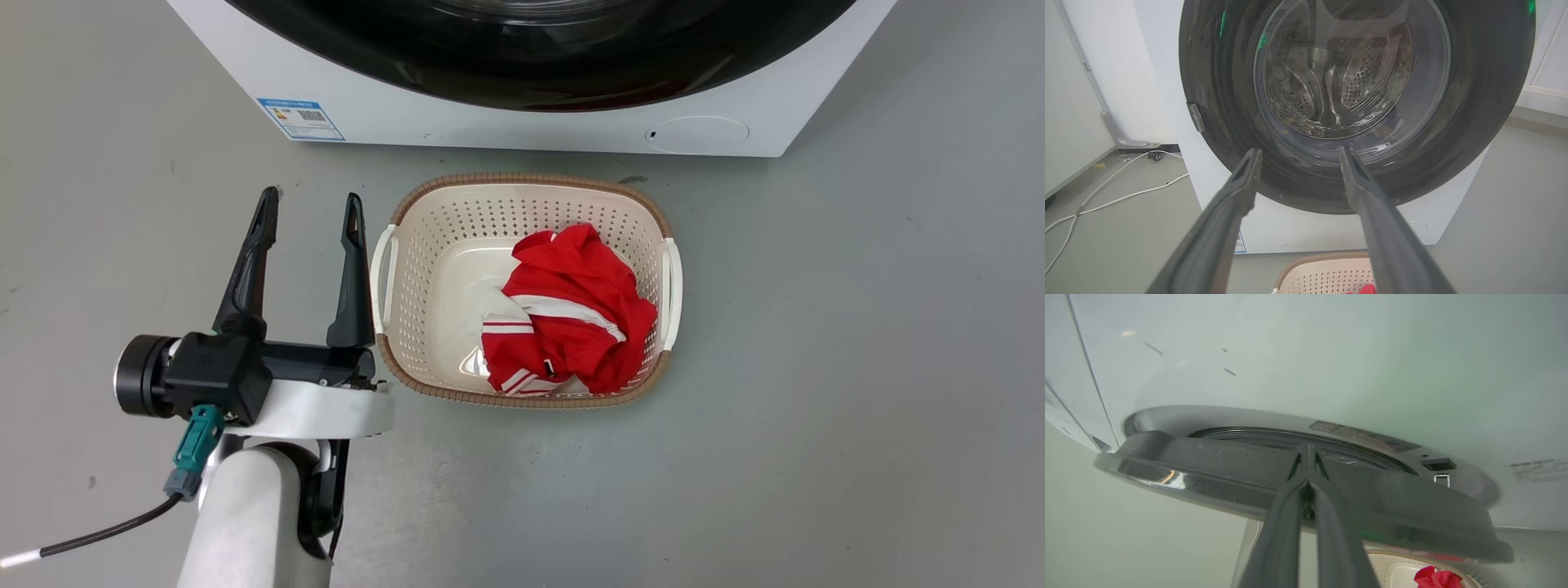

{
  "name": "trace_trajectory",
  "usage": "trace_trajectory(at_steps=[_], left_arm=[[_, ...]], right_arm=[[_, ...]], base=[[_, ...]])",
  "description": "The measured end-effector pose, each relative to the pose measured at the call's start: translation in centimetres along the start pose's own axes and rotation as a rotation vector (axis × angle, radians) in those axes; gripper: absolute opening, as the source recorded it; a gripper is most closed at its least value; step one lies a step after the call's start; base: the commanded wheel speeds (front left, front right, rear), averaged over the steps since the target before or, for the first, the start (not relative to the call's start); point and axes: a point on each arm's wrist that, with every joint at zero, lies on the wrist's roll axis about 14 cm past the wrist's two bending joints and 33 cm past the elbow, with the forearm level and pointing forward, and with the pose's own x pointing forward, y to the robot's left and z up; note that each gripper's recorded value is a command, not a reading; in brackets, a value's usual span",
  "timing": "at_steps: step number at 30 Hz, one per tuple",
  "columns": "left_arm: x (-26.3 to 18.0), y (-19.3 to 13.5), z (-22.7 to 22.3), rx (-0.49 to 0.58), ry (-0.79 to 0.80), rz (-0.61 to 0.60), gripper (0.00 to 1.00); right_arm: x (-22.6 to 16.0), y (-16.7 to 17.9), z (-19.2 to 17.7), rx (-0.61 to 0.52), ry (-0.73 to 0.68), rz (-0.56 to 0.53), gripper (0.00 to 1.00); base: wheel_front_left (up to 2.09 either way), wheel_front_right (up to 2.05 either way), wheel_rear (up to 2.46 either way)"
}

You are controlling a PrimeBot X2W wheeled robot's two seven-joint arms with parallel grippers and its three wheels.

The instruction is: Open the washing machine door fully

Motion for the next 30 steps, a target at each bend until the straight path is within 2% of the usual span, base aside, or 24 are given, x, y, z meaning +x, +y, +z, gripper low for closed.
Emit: trace_trajectory(at_steps=[5,17,23,30], left_arm=[[0.0,0.0,-0.3,0.001,0.006,-0.002,1.0],[-0.1,-0.5,0.8,-0.002,-0.014,-0.009,1.0],[-0.8,-0.5,2.3,-0.002,-0.04,-0.006,1.0],[-2.6,-0.8,4.4,-0.002,-0.074,-0.007,1.0]], right_arm=[[0.3,-0.2,-0.7,0.006,0.036,-0.004,0.0],[-1.6,1.6,-4.1,0.022,0.263,0.066,0.0],[-3.8,2.5,-7.5,0.0,0.386,0.098,0.0],[-7.5,5.2,-11.9,-0.029,0.508,0.18,0.0]], base=[[0.0,0.0,0.0],[0.0,0.0,0.0],[0.0,0.0,0.0],[0.0,0.0,0.0]])
